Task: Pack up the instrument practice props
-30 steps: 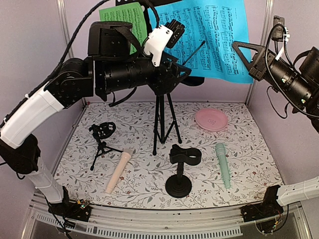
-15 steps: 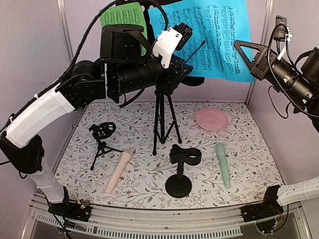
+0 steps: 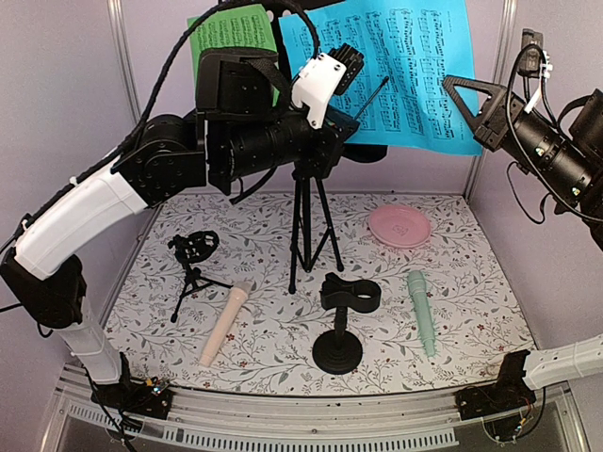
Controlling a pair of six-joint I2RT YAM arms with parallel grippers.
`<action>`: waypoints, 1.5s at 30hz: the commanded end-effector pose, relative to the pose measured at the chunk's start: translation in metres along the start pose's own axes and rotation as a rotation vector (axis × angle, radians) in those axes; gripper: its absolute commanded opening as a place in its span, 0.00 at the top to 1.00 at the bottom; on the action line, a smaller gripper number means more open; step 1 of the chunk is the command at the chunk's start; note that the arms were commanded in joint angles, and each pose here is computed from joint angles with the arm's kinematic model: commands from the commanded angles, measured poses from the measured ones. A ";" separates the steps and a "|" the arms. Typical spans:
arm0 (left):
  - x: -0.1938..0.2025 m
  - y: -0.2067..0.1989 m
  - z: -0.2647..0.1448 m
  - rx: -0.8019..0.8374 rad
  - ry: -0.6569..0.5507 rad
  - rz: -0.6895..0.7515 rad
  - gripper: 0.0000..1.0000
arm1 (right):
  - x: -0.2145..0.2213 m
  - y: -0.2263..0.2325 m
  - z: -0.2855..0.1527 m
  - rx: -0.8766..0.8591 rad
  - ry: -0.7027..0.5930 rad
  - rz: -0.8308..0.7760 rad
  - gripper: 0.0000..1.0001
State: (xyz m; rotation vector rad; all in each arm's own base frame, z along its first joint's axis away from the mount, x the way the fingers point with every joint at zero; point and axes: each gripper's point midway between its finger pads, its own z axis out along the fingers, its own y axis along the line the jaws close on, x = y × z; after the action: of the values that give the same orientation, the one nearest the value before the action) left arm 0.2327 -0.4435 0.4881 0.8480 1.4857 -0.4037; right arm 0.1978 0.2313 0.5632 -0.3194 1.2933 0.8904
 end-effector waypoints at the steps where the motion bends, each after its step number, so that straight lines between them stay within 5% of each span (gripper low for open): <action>1: -0.002 0.011 0.003 -0.048 -0.006 -0.019 0.89 | -0.006 -0.001 -0.002 0.003 -0.023 0.001 1.00; 7: -0.005 0.016 -0.003 -0.057 -0.011 -0.030 1.00 | -0.009 -0.002 -0.003 0.009 -0.035 0.001 1.00; 45: 0.005 0.029 -0.025 -0.087 -0.028 -0.105 1.00 | -0.130 -0.024 -0.056 0.205 -0.333 -0.146 1.00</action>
State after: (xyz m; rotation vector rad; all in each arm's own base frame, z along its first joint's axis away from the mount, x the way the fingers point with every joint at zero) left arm 0.2353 -0.4171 0.4896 0.7204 1.5098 -0.4228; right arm 0.1812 0.1544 0.6433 -0.1650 1.0764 0.6936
